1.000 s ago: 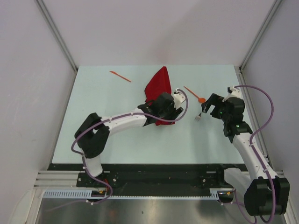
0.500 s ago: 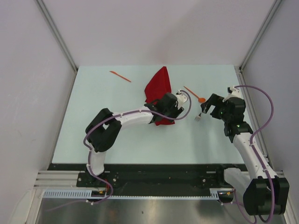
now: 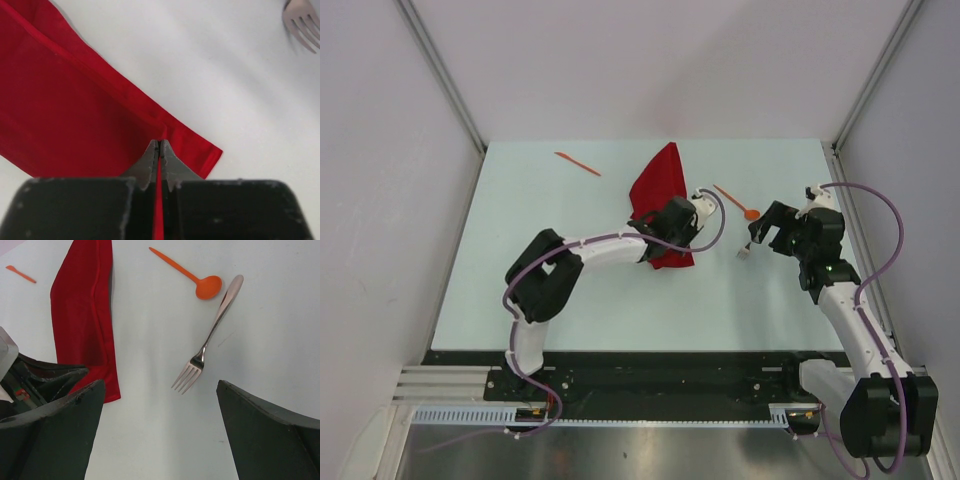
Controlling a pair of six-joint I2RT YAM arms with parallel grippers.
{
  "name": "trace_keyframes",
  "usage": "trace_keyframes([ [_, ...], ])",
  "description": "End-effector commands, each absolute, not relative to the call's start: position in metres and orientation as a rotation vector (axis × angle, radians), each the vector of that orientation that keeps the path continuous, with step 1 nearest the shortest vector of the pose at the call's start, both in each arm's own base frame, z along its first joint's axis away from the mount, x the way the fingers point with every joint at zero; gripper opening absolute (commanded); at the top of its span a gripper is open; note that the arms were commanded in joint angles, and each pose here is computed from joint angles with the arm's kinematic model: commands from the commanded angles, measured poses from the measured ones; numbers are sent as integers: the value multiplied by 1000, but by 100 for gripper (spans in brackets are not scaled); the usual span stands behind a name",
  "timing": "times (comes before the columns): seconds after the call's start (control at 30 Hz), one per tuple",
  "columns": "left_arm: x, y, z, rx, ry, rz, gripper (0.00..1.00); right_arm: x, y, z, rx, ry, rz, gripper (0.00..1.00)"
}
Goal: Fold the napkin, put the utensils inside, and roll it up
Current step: Flatten the napkin out
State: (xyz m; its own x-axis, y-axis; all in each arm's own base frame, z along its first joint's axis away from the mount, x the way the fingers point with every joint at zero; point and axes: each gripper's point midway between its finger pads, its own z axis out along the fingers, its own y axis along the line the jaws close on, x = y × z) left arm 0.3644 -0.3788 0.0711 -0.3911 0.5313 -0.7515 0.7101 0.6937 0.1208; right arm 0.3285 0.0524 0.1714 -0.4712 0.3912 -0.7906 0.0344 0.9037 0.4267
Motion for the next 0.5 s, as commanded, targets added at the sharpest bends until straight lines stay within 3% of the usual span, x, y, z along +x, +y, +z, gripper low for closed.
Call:
trace_keyframes([
  [0.0,393,-363,97,775,2052,-274,0,332,53,183,295,2002,445,100],
  [0.27,398,-254,239,295,1868,-346,0,333,90,176,203,2076,538,97],
  [0.47,378,-135,219,-20,1930,-223,0,332,164,146,56,2238,578,93],
])
